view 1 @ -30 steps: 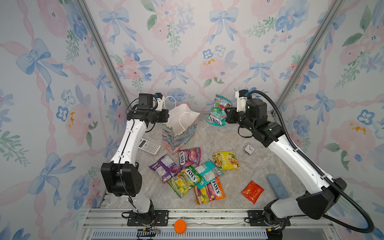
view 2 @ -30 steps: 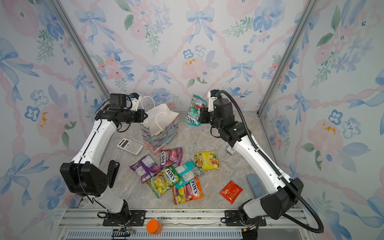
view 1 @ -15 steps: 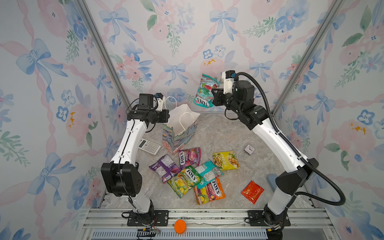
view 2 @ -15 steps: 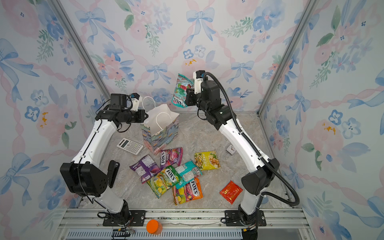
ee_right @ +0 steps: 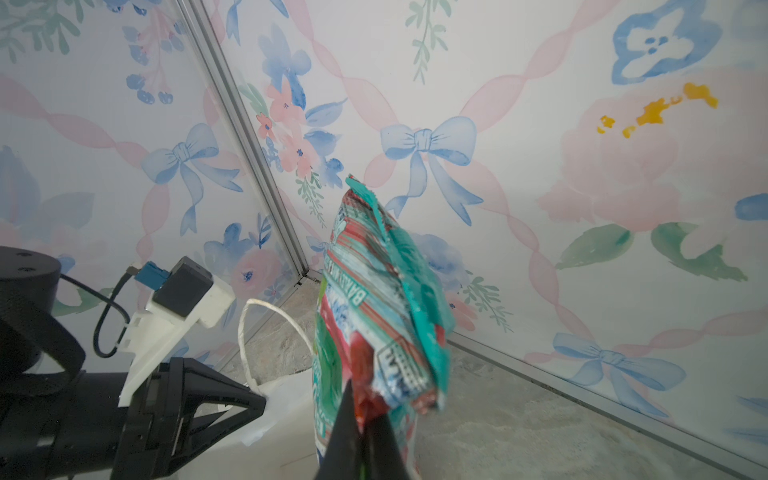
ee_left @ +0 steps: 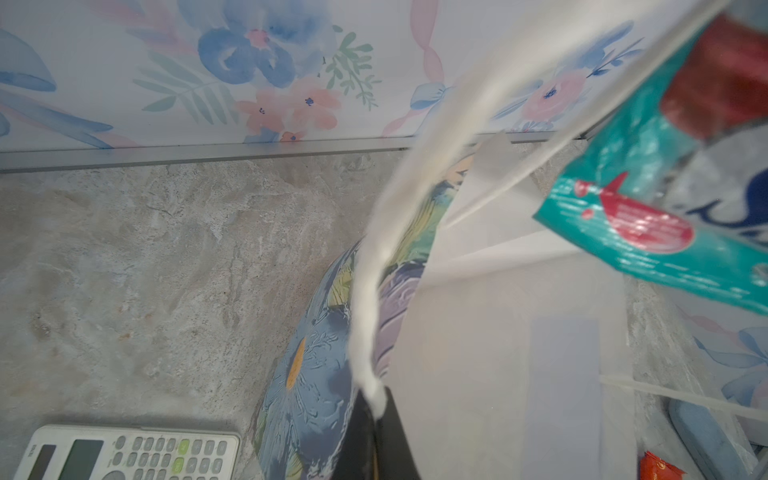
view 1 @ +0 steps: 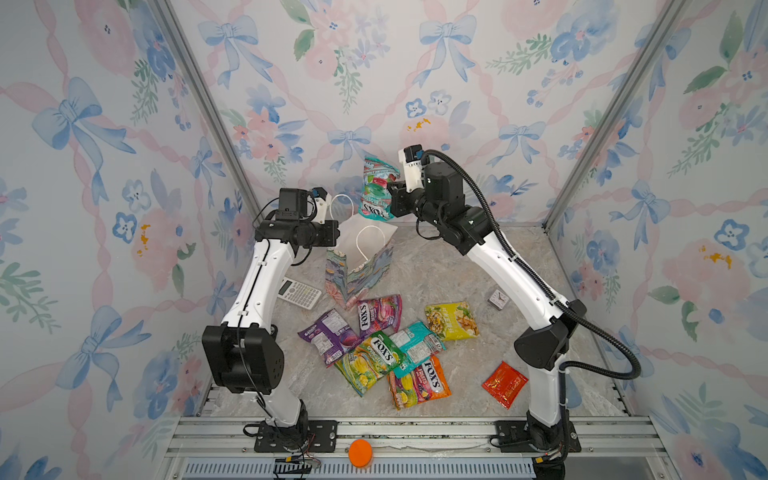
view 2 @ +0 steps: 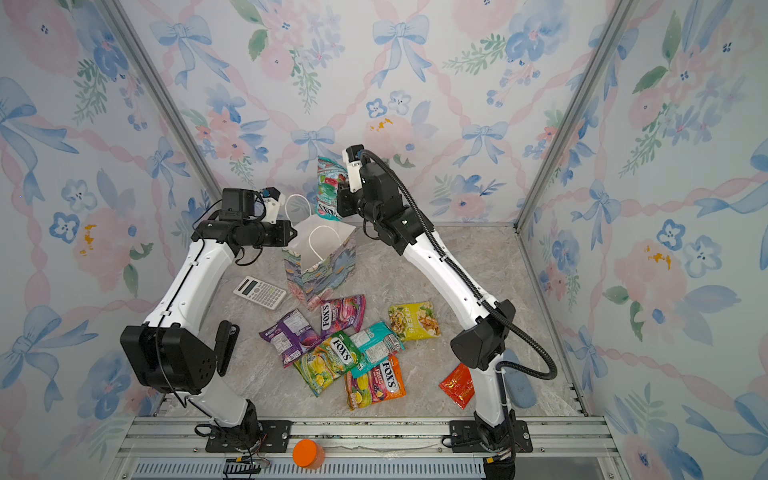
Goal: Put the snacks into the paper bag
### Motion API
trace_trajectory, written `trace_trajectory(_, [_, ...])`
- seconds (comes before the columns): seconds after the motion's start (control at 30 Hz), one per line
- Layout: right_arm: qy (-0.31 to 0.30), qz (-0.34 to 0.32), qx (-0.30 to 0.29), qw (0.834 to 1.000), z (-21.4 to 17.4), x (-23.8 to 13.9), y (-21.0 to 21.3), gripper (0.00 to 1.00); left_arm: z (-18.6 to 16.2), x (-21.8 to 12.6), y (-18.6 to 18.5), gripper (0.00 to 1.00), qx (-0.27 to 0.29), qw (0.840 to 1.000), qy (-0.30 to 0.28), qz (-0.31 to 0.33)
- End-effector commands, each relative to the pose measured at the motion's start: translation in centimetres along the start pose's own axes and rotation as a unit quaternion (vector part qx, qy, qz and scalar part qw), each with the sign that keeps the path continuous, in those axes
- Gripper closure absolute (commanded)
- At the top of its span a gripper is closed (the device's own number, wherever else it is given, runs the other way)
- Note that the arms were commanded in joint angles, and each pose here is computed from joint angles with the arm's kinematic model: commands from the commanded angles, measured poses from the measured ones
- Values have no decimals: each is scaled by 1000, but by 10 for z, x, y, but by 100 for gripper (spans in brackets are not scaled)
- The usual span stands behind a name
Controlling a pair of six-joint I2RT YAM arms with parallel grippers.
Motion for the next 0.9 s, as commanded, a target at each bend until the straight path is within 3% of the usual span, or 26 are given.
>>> trace_trajectory(0.0, [-24,6,-22,999,12,-7,15,100,-3,-5,-7,100,-6,1000,3,-13])
trace_trajectory(0.67, [-24,29,-22,999,-5,26,23,100,-2,-6,-9,100,-6,1000,1,-20])
trace_trajectory(0.87, [-15,41,-11,999,-8,21,29,100,-3,-5,-7,100,-6,1000,2,-16])
Point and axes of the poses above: each gripper's point midway between its finger pads, its own x axis out along the fingers, its own y axis along the line the jaws close on, z = x × y, the point moved 6 cm from there along -x, back along the fingers, and after that the axes turned 9 degrees about x, right-handed, at the moved point
